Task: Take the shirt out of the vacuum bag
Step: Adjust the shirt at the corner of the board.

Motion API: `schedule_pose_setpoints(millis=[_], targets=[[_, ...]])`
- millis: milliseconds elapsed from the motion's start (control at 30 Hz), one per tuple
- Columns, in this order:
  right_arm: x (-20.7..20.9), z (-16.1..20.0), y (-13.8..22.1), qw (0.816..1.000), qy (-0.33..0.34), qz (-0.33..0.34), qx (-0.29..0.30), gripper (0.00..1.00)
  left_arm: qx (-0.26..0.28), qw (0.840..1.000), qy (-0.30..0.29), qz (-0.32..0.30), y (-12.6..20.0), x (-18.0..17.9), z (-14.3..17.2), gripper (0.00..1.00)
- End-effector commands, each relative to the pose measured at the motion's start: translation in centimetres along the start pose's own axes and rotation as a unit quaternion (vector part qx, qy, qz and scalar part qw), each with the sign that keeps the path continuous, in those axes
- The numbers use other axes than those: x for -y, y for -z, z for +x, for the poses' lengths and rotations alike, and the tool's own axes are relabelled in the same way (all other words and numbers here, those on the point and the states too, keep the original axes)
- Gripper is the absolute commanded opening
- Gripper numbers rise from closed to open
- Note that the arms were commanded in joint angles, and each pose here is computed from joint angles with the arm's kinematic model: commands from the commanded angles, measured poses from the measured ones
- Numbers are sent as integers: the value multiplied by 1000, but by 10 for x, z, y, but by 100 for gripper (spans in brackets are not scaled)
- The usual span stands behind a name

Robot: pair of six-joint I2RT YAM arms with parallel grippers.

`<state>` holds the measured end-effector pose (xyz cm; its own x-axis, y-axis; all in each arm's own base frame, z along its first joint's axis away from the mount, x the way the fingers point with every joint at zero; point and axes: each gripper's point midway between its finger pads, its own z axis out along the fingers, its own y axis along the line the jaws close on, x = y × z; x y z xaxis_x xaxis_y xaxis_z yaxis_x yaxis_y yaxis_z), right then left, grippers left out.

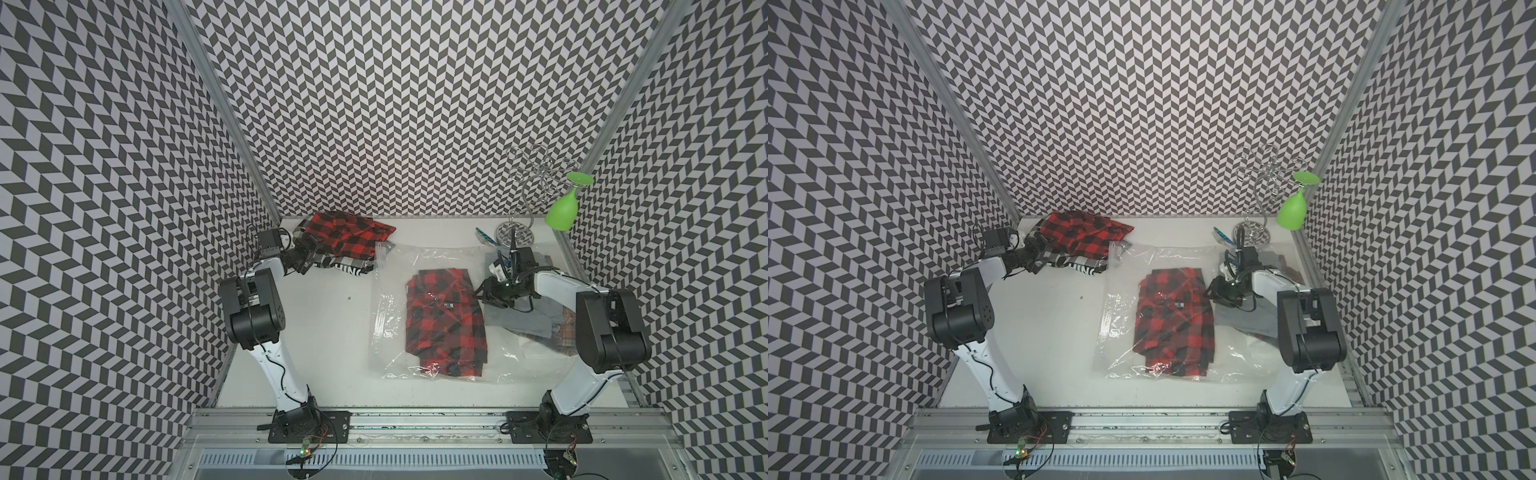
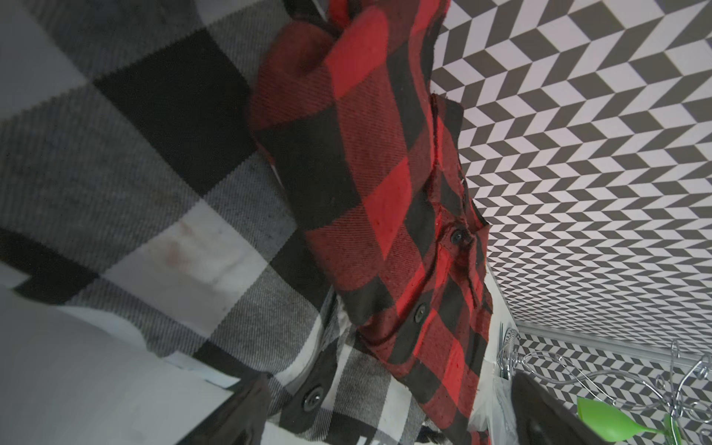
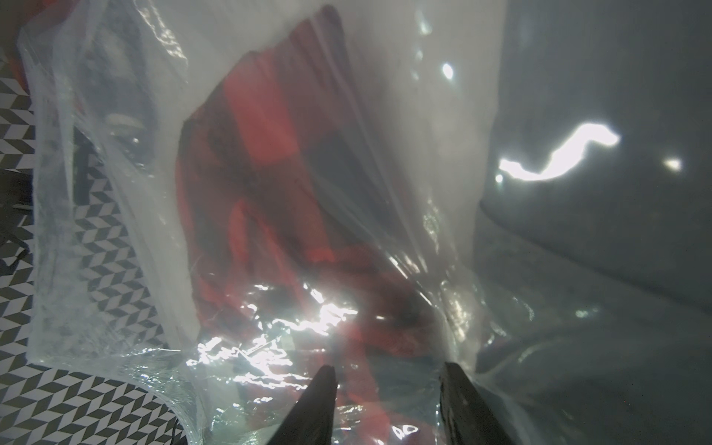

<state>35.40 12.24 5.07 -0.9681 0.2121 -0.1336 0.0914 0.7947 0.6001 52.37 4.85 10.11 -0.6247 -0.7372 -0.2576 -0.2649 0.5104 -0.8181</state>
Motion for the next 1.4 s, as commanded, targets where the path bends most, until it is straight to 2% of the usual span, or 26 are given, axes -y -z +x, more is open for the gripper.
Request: schedule_pose_setpoints(millis=[0, 200, 400, 500, 667, 800, 933, 1100, 1367], targets=[[-9, -9, 3, 999, 25, -9, 18, 47, 40, 999, 5, 11, -2, 7, -26, 99], [-8, -10, 2, 1000, 25, -7, 17, 47, 56, 997, 32, 30, -14, 6, -37, 99], [-7, -12, 0, 1000, 24, -6, 16, 47, 50, 996, 30, 60, -14, 27, -40, 96], [-7, -13, -1, 1000, 23, -5, 17, 47, 52, 997, 26, 44, -17, 26, -44, 96], [-6, -13, -3, 1000, 21, -5, 15, 47, 46, 998, 48, 23, -34, 4, -43, 94], [-5, -14, -3, 1000, 21, -4, 16, 47, 49, 997, 47, 36, -47, 11, -47, 92], [-5, -14, -4, 1000, 20, -4, 15, 47, 32, 998, 44, 22, -62, 8, -41, 89], [-6, -16, -1, 1000, 21, -3, 17, 47, 37, 998, 51, -4, -55, -3, -33, 90], [-8, -19, -1, 1000, 24, -3, 18, 47, 62, 996, 53, -22, -36, -6, -29, 98]])
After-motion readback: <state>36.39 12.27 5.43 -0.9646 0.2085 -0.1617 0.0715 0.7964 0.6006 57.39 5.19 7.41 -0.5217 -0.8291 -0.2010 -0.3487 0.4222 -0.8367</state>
